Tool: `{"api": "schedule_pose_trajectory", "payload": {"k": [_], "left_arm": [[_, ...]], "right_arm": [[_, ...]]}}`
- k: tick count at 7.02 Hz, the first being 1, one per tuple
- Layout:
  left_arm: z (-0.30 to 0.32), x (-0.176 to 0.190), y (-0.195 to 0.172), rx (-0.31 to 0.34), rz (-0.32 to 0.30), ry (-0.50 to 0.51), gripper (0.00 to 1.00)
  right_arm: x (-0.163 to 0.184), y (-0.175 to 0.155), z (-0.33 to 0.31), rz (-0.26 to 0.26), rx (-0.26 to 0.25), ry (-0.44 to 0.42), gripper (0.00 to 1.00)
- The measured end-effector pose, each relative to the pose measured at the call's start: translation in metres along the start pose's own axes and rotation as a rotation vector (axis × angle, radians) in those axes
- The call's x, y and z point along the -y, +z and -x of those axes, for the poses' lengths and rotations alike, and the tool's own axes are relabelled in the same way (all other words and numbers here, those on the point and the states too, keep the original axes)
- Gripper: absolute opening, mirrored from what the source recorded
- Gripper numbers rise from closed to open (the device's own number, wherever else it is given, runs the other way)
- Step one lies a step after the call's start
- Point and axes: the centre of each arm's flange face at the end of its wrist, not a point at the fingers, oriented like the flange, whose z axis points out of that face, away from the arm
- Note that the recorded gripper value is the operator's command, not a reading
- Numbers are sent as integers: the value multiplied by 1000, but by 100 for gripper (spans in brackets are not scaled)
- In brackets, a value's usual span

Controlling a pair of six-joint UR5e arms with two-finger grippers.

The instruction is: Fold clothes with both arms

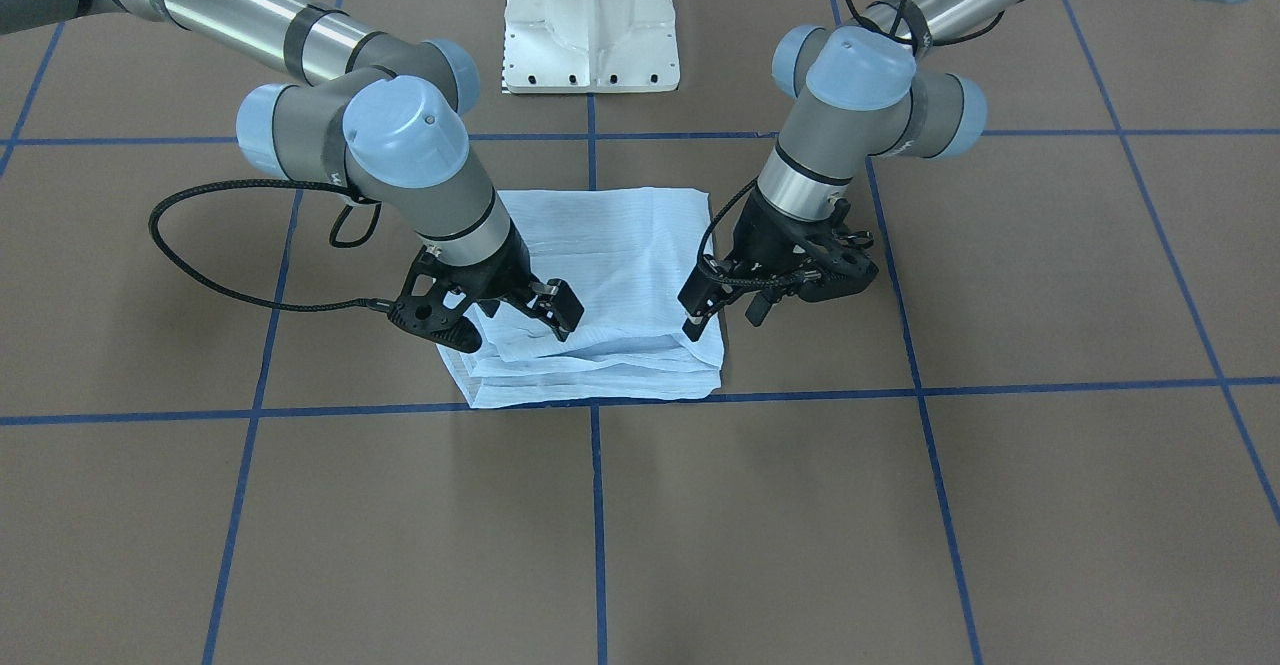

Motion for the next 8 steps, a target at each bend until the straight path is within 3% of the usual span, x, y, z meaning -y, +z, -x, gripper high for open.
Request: {"api": "schedule_pose_trajectory", "payload": {"k": [2,4,6,8], "left_arm": [[14,33,-14,13,24,35,100],[26,57,-23,24,9,75,100],[31,62,-24,29,5,80,100],[33,63,-24,32,4,80,100]], "right_arm": [[-50,24,6,37,-14,-138,100],[-77,58,1,17,-60,-327,100],[-69,82,2,-22,-113,-465,100],[-50,88,15,-60,-141,-528,100]]}}
